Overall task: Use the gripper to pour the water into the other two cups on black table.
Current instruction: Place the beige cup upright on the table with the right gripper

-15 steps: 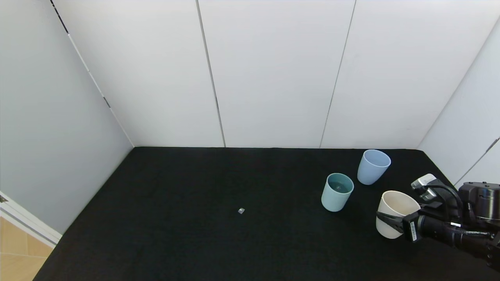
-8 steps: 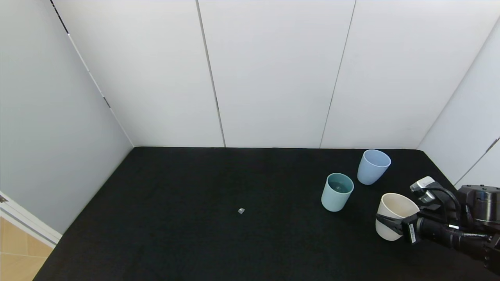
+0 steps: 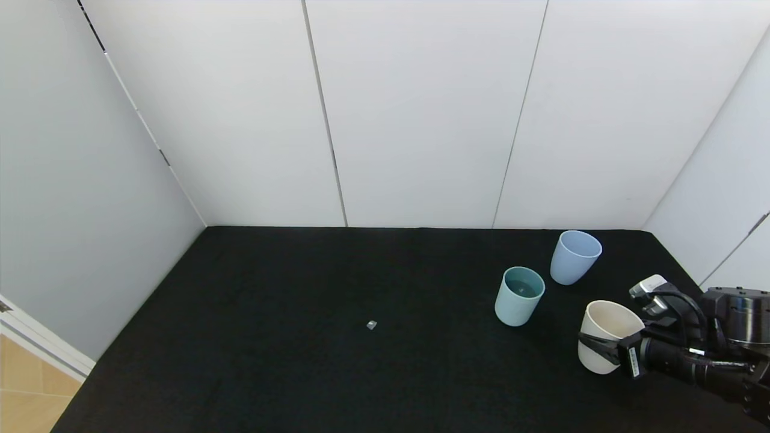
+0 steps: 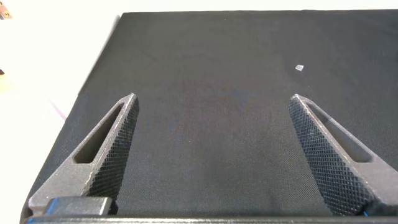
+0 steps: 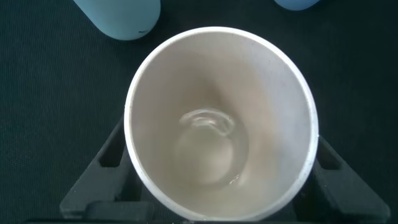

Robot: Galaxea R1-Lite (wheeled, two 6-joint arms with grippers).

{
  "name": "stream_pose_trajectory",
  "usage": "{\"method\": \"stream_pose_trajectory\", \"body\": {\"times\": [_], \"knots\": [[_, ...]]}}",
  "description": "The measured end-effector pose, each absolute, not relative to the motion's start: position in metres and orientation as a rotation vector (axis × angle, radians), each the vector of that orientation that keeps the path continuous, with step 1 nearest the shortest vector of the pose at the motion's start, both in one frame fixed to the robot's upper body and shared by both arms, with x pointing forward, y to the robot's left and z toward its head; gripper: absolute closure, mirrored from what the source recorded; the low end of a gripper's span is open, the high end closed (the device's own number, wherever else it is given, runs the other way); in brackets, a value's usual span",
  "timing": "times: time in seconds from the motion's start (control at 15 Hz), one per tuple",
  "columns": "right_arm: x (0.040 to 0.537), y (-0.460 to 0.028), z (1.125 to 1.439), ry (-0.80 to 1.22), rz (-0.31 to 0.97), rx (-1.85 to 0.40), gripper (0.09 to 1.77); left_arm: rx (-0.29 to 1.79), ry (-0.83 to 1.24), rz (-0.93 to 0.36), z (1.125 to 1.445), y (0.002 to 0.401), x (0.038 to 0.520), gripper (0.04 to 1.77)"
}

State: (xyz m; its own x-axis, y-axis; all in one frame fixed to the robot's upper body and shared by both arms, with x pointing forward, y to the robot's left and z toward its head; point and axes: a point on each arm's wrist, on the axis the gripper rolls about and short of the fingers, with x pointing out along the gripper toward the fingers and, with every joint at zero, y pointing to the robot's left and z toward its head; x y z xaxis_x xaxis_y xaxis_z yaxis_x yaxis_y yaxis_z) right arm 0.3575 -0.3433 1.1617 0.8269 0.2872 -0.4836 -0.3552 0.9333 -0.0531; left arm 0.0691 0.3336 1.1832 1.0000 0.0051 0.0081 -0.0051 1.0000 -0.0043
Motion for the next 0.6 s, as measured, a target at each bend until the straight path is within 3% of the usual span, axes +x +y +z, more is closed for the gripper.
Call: {"method": "stream_pose_trajectory", "body": {"times": [0.6], "knots": [[0.3573, -0.3433, 1.1607, 0.485, 0.342, -0.142, 0.28, -0.004, -0.008, 0.005, 1.1832, 0.3336, 0.0691, 0.09]]}}
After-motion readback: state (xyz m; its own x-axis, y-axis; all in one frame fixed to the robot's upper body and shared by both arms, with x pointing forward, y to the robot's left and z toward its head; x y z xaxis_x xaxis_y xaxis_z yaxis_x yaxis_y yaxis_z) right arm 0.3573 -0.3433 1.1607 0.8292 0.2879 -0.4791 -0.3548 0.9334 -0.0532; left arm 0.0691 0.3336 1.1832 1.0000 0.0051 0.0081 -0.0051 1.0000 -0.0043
